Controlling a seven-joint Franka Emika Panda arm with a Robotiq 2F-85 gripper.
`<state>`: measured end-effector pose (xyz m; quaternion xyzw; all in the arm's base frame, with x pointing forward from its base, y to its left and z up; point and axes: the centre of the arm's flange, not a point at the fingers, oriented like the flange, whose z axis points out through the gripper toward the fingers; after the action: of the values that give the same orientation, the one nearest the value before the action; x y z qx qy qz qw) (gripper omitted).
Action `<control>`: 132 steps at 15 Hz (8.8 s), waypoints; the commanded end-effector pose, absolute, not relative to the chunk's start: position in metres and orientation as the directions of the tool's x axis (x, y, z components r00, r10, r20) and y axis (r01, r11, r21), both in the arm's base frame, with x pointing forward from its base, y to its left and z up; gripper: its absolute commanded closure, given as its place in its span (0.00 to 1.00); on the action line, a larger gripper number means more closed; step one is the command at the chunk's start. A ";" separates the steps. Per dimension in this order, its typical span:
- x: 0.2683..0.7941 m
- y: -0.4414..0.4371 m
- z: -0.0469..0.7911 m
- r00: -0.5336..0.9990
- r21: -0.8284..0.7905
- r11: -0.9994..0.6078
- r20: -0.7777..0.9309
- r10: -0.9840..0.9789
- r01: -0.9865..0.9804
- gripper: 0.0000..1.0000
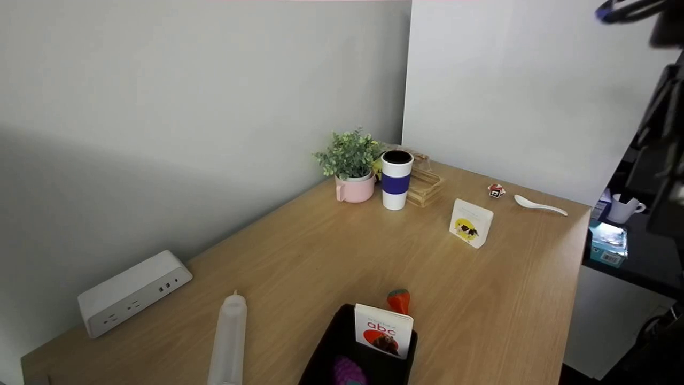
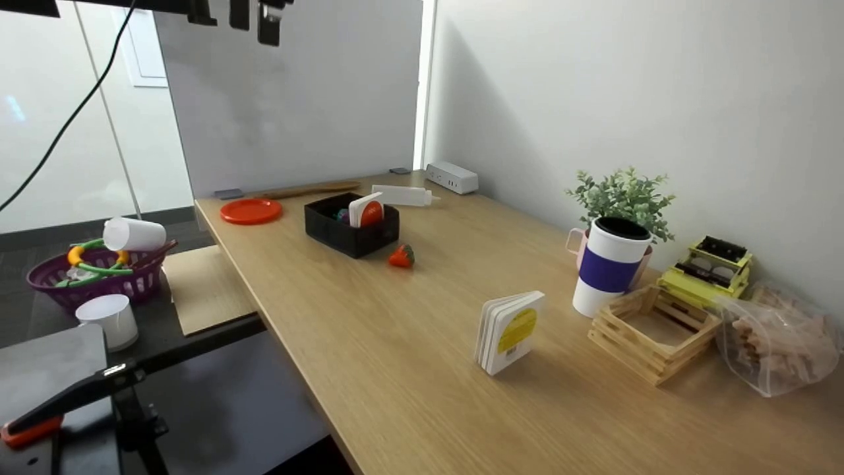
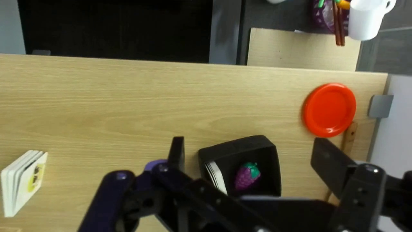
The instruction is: Remove the things from the black box and put them on the table
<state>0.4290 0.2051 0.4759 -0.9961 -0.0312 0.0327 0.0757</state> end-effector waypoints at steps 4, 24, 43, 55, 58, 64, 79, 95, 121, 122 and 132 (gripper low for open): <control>0.472 0.235 0.420 0.965 -0.177 -0.976 -0.202 0.165 0.129 0.00; 0.561 0.256 0.296 0.974 -0.206 -0.972 -0.173 0.146 0.109 0.00; 0.663 0.244 0.204 0.842 -0.192 -0.920 -0.373 0.390 0.342 0.00; 0.648 0.242 0.195 0.855 -0.213 -0.915 -0.332 0.398 0.343 0.00; 0.651 0.246 0.191 0.863 -0.239 -0.907 -0.298 0.409 0.347 0.00; 0.653 0.263 0.171 0.858 -0.267 -0.891 -0.272 0.436 0.368 0.01; 0.650 0.261 0.161 0.864 -0.264 -0.898 -0.275 0.421 0.353 0.96; 0.643 0.227 0.193 0.968 -0.143 -0.976 -0.169 0.186 0.163 0.95; 0.644 0.223 0.172 0.954 -0.116 -0.989 -0.275 0.122 0.093 0.36; 0.644 0.222 0.172 0.954 -0.114 -0.989 -0.275 0.121 0.092 0.30; 0.637 0.226 0.187 0.968 -0.067 -0.996 -0.237 0.078 0.064 0.46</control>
<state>0.6459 0.2266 0.1759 -0.9884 -0.0443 0.1383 0.0453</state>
